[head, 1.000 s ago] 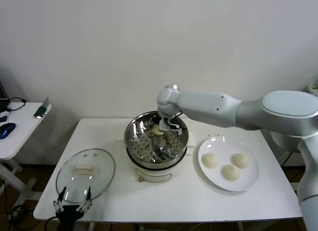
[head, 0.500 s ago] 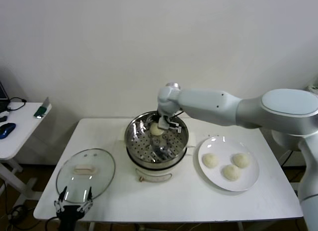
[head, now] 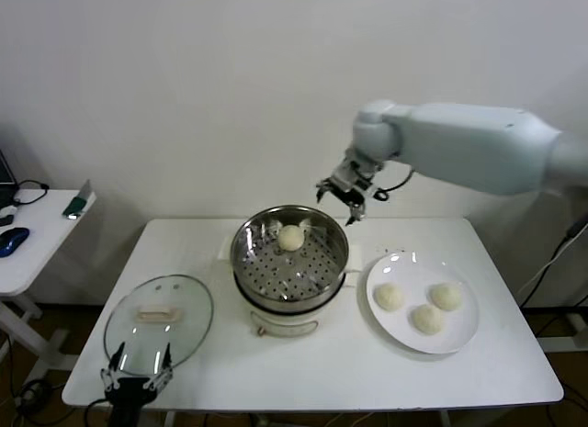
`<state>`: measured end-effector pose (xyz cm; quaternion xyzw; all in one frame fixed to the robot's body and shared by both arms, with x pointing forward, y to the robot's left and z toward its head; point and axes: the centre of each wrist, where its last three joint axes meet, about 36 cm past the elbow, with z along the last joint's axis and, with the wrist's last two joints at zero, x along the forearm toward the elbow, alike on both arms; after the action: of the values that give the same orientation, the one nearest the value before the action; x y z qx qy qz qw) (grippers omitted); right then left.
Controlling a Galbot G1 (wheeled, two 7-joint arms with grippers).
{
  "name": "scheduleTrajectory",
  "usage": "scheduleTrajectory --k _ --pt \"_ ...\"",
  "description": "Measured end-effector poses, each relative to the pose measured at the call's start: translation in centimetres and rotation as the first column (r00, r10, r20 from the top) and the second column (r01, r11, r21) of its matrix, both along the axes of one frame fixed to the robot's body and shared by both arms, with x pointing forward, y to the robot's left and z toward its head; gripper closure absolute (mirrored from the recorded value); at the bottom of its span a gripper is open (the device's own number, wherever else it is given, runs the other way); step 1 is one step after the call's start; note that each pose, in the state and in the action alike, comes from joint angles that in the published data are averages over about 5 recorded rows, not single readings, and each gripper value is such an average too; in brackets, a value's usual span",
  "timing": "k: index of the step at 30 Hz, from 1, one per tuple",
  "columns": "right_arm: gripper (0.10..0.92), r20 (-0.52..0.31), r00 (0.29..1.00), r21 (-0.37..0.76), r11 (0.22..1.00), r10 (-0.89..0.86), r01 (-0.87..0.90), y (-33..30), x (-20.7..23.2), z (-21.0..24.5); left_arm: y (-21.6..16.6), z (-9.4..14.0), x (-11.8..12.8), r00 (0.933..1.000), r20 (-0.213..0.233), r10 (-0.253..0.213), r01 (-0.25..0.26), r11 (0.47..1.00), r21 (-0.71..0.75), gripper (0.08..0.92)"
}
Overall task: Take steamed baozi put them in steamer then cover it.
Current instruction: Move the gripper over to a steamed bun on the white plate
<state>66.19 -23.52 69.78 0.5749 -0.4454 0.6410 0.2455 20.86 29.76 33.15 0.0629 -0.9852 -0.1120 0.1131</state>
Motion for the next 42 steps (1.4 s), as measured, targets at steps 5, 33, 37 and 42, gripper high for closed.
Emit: scheduleTrajectory --k 5,33,37,42 --pt "0.2 -0.075 0.977 0.03 0.978 -0.202 0.205 -5.9 -2.3 -2.7 0.0 0.1 0.2 1.0 0.009 -0.001 0.001 1.0 -0.001 0.177" --pt "0.2 -0.192 0.831 -0.011 0.847 -0.523 0.531 -8.5 -3.8 -19.7 0.1 0.1 0.1 0.9998 0.007 0.017 -0.017 1.0 -0.005 0.177" --pt "0.2 -0.195 0.826 -0.02 0.844 -0.529 0.536 -7.7 -3.3 -21.2 0.2 0.1 0.0 0.9998 0.004 0.02 -0.02 1.0 -0.002 0.177" --pt "0.2 -0.195 0.822 -0.026 0.841 -0.535 0.541 -6.9 -2.7 -22.7 0.1 -0.1 -0.1 0.9998 0.002 0.02 -0.02 1.0 -0.003 0.177"
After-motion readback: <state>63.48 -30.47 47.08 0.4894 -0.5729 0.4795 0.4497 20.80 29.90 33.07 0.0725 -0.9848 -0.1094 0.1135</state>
